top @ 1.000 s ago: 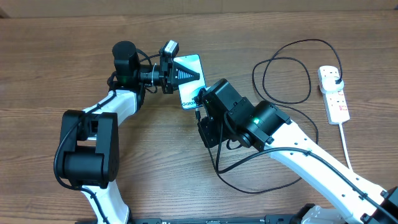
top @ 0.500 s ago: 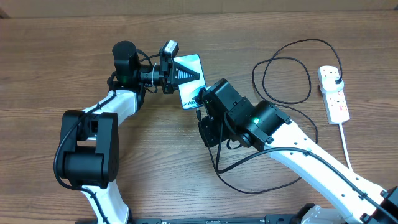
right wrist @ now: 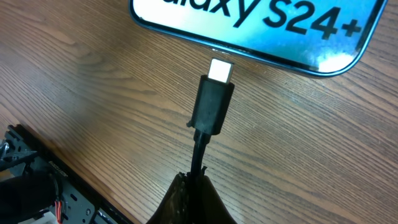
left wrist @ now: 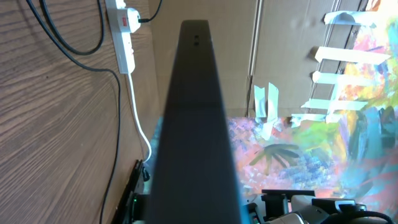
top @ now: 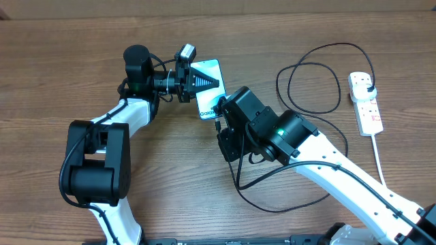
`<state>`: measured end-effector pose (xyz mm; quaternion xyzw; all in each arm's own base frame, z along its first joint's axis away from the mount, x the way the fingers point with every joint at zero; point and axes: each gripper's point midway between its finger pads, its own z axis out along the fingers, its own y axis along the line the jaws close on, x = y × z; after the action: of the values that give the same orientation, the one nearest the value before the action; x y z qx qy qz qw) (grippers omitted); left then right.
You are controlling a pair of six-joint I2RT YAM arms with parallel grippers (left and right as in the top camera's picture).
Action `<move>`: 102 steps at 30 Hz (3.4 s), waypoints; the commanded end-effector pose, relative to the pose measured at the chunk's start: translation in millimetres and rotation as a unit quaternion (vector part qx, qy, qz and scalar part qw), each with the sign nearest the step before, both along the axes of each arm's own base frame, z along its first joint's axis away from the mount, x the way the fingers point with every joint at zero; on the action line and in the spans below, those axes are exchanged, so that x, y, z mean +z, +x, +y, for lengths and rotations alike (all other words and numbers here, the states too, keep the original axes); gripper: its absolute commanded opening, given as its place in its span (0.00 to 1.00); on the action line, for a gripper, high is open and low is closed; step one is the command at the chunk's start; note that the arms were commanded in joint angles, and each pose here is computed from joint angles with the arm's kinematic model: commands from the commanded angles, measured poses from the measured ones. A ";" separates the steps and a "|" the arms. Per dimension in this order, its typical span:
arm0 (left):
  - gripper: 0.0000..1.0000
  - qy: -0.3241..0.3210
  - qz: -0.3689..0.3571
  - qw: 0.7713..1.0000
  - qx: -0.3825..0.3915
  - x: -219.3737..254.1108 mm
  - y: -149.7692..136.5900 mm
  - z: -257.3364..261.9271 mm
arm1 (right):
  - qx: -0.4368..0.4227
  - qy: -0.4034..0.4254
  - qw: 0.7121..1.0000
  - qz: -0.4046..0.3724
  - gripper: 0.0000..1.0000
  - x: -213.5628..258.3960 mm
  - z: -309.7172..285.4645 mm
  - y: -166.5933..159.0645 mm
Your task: Plug charger to phone and switch on socket
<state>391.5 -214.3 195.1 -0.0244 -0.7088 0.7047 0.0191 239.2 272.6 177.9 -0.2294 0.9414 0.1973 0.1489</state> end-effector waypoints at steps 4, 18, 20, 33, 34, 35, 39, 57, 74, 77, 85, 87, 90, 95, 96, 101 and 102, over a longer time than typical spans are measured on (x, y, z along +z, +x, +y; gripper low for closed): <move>0.04 -0.004 -0.032 0.999 -0.016 7.9 -2.5 -8.3 | 0.000 0.000 1.000 0.002 0.04 -1.6 1.1 -0.1; 0.04 -0.013 -0.092 0.995 -0.046 8.5 -14.0 -17.1 | -0.019 -0.005 0.999 -0.048 0.04 4.3 1.2 20.6; 0.04 -0.013 -0.091 0.995 -0.048 8.5 -15.1 -18.7 | -0.020 0.005 0.998 -0.061 0.04 8.2 5.2 25.9; 0.04 -0.009 -0.082 0.996 -0.036 7.9 -11.3 -22.6 | -0.021 -0.005 0.999 -0.049 0.21 -0.1 4.9 25.0; 0.04 -0.009 -0.079 0.996 -0.034 7.8 -10.9 -22.4 | -0.021 -0.008 0.999 -0.046 0.21 -3.2 5.1 25.2; 0.04 -0.009 -0.078 0.996 -0.034 7.8 -10.5 -22.5 | -0.022 -0.015 0.999 -0.039 0.21 -10.0 5.6 25.8; 0.04 -0.009 -0.078 0.996 -0.035 7.8 -11.0 -22.6 | -0.022 -0.027 0.999 -0.027 0.10 -22.5 6.7 27.0; 0.04 -0.018 -0.105 0.991 -0.078 8.0 -29.6 -37.6 | -0.042 0.035 0.991 -0.120 0.04 24.6 29.3 68.9; 0.04 -0.010 -0.224 0.974 0.024 23.0 -3.2 -93.8 | -0.139 -0.035 0.969 -0.202 0.90 160.8 -88.9 30.7; 0.04 0.059 -0.205 0.976 0.051 -8.3 9.3 -105.0 | -0.189 -0.069 0.953 -0.226 0.98 174.7 -134.2 17.1; 0.04 0.380 -0.184 0.906 0.039 -110.8 9.1 -50.2 | -0.302 -0.024 0.923 -0.236 1.00 196.2 -178.0 -1.7; 0.04 0.395 -0.183 0.900 0.024 -117.8 3.5 -38.5 | -0.303 -0.016 0.922 -0.240 1.00 198.7 -174.3 2.5; 0.04 0.393 -0.170 0.904 0.004 -125.9 -2.1 -22.8 | -0.311 -0.004 0.919 -0.244 1.00 200.1 -164.7 15.5; 0.08 0.292 -0.151 0.944 -0.015 -122.7 -3.4 -11.9 | -0.394 0.029 0.899 -0.186 1.00 179.1 -146.5 40.6; 0.10 0.296 -0.146 0.944 -0.012 -127.0 -1.6 -8.0 | -0.401 0.028 0.898 -0.179 1.00 175.5 -144.6 43.1; 0.13 0.304 -0.118 0.945 -0.015 -149.2 -2.0 -1.6 | -0.425 0.022 0.891 -0.160 1.00 162.9 -141.7 52.8; 0.14 0.305 -0.113 0.945 -0.017 -154.2 -2.9 -1.6 | -0.435 0.025 0.886 -0.157 1.00 162.6 -144.8 54.1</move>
<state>389.0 -204.7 39.2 -0.0853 -0.9030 0.4186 -0.0460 289.2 137.1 338.6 0.1244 0.9173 0.0895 0.3676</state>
